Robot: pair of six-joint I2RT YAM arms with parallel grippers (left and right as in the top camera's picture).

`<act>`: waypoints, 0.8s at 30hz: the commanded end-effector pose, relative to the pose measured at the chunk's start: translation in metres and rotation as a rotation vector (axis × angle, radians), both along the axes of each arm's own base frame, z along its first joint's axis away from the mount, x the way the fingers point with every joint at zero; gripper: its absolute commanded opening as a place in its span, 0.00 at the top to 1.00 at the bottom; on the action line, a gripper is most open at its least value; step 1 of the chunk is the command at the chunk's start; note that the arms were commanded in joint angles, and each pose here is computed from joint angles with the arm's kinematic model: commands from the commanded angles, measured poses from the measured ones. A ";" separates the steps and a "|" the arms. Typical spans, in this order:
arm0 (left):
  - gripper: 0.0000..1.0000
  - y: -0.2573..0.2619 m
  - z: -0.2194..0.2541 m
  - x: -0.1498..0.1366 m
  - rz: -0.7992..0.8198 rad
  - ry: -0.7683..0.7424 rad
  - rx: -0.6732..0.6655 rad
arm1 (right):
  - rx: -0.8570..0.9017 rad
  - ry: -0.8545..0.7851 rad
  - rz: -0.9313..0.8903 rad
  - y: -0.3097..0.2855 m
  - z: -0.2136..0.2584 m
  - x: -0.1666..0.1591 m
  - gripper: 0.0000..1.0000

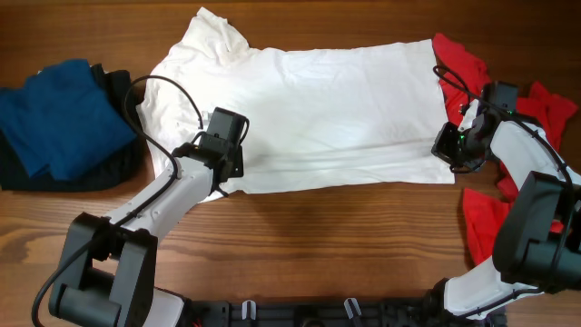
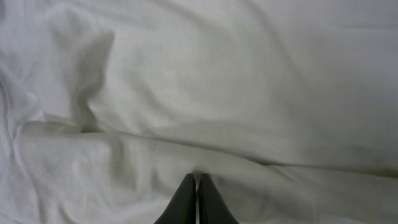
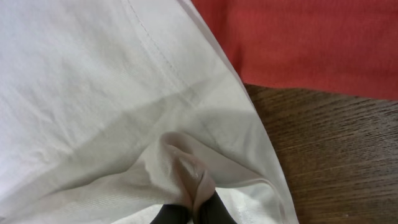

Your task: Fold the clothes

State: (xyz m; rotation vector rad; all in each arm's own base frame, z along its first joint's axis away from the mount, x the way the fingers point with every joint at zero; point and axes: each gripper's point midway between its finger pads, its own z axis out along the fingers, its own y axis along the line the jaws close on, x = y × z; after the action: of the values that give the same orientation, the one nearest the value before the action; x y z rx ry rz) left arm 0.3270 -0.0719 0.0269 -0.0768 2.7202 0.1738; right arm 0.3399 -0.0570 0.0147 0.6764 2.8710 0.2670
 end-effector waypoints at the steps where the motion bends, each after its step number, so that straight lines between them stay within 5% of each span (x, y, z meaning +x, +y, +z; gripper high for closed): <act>1: 0.84 0.002 0.005 -0.007 0.002 0.031 -0.001 | 0.009 -0.030 0.012 0.000 0.007 0.008 0.96; 10: 0.72 -0.020 -0.003 -0.028 -0.047 0.138 -0.125 | 0.012 -0.022 0.012 0.001 0.006 0.006 0.96; 14: 0.77 -0.019 -0.004 -0.030 -0.046 0.148 -0.122 | 0.015 -0.010 0.012 0.001 0.006 0.003 0.96; 17: 0.93 -0.018 -0.005 -0.033 -0.045 0.159 -0.118 | 0.016 -0.006 0.011 0.001 0.006 0.002 0.96; 24: 0.87 -0.018 -0.005 -0.036 -0.047 0.173 -0.113 | 0.017 -0.005 0.011 0.002 0.006 0.002 0.96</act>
State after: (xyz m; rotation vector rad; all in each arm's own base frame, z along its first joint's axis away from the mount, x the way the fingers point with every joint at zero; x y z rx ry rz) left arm 0.2850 -0.0852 0.0125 -0.0295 2.9252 0.0473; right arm 0.3347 -0.0555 0.0138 0.6844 2.8919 0.2707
